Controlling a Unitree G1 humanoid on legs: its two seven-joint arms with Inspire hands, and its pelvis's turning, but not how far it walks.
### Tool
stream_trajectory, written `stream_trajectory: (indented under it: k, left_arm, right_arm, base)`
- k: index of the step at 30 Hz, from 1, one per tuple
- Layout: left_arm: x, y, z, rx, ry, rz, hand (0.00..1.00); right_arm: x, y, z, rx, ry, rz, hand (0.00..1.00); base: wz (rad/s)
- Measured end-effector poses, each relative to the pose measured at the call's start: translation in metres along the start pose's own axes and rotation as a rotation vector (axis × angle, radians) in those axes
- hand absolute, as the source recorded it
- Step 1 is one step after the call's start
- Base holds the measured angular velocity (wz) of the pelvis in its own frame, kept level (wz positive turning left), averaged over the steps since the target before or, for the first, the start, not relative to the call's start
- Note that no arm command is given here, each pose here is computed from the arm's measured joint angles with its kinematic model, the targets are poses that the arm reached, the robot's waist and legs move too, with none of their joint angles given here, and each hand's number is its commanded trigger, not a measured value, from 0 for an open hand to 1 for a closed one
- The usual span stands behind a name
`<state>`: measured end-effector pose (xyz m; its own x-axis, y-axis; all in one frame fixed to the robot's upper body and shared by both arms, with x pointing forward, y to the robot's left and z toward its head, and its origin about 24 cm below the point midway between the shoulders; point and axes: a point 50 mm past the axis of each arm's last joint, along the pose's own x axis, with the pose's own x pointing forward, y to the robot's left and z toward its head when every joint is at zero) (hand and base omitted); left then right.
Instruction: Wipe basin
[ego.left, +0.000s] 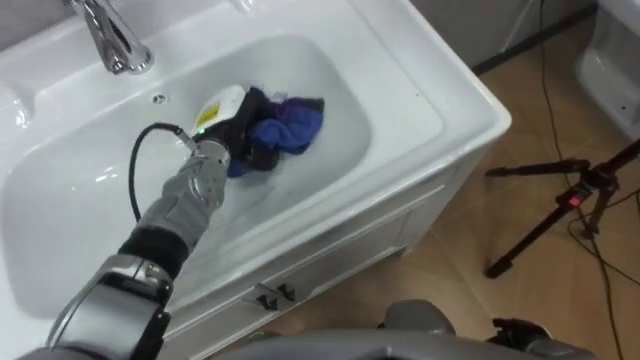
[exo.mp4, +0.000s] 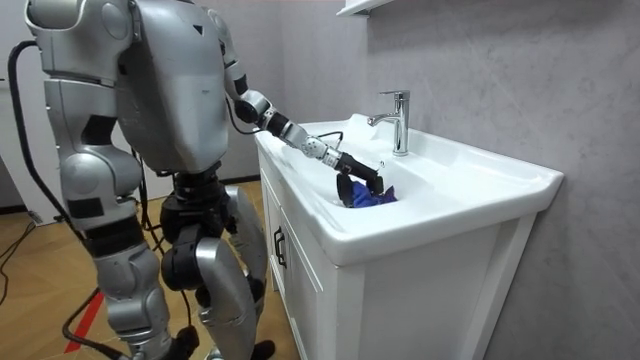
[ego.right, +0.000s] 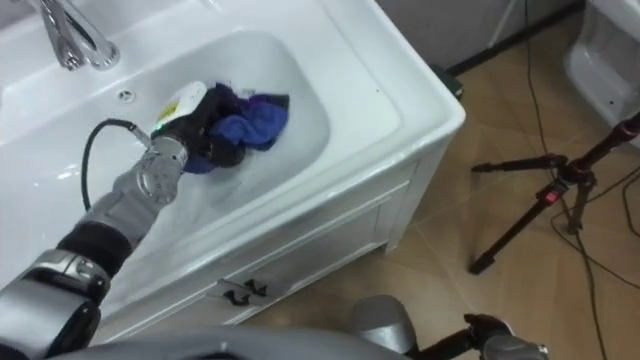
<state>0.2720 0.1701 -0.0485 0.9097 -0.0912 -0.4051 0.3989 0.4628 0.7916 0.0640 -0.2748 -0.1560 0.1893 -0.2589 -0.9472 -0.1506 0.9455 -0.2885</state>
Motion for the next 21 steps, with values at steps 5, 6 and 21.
stream_trajectory:
  k: [5,6,21]
  left_arm:
    - [-0.015,-0.008,-0.009,0.114,-0.011,-0.057,1.0]
    - [-0.019,-0.008,-0.012,0.134,-0.012,-0.065,1.0]
    - [-0.06,-0.005,-0.055,0.288,0.102,-0.106,1.0]
  right_arm:
    - [0.0,-0.005,0.002,0.047,-0.019,-0.036,0.0]
    - [-0.001,-0.006,0.002,0.052,-0.024,-0.039,0.0]
    - [-0.003,-0.018,-0.006,0.116,-0.046,-0.065,0.0]
  base:
    - [0.18]
    - [0.24]
    - [0.1]
